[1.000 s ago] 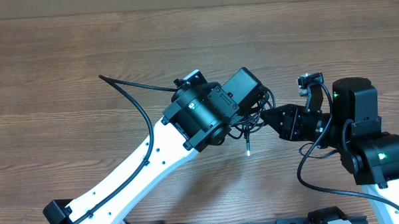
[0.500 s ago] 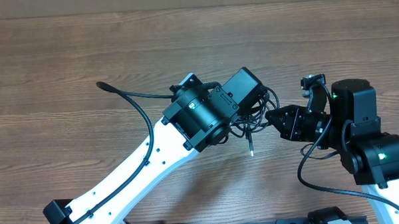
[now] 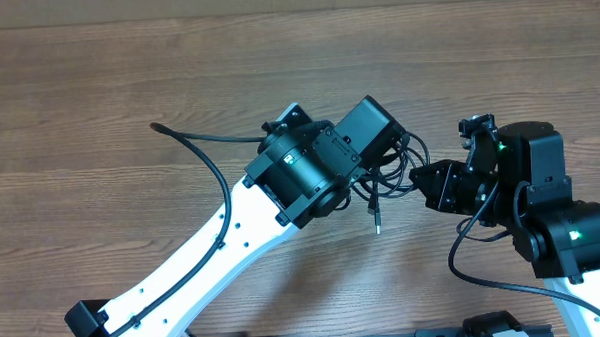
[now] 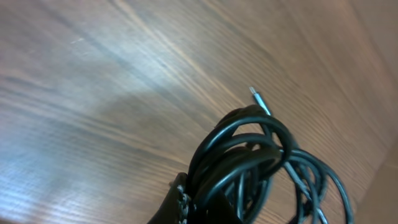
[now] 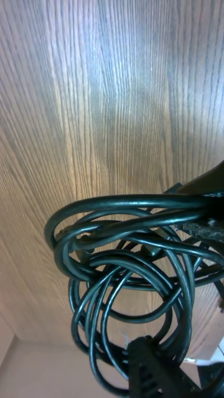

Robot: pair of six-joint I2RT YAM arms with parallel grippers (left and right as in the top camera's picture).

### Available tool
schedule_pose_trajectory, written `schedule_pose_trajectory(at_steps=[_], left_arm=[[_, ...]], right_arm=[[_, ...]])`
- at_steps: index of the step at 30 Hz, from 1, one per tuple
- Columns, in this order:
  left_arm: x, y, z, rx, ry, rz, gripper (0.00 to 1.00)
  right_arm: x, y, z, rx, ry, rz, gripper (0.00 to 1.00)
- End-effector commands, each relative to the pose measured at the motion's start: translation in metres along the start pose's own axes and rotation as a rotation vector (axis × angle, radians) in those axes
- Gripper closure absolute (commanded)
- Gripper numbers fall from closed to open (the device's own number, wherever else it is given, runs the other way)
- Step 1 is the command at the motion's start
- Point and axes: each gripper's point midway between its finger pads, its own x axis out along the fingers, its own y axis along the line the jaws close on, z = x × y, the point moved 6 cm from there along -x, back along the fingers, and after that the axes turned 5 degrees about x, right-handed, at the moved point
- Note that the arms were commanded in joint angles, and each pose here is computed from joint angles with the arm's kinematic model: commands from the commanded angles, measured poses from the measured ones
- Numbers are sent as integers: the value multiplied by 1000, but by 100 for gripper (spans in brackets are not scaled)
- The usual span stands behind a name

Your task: Untangle cables

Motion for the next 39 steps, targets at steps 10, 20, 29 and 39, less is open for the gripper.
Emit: schedule_pose_trajectory(at_steps=[10,20,29,39], left_arm=[[-9,-24,18,204,-96,-132,96],[-8,-16,22,236,-127,-81,96],[-9,-13,29,231,-193,-54,96],[-9,-9,30,220,-204,-34,96]], right_arm=[[-7,-9,7,-3,-64,-92,96],[-7,10,7,-5,-33,59,96],[-9,24,2,-73,15,177,96],[-14,42,-3,-163,58,334,96]])
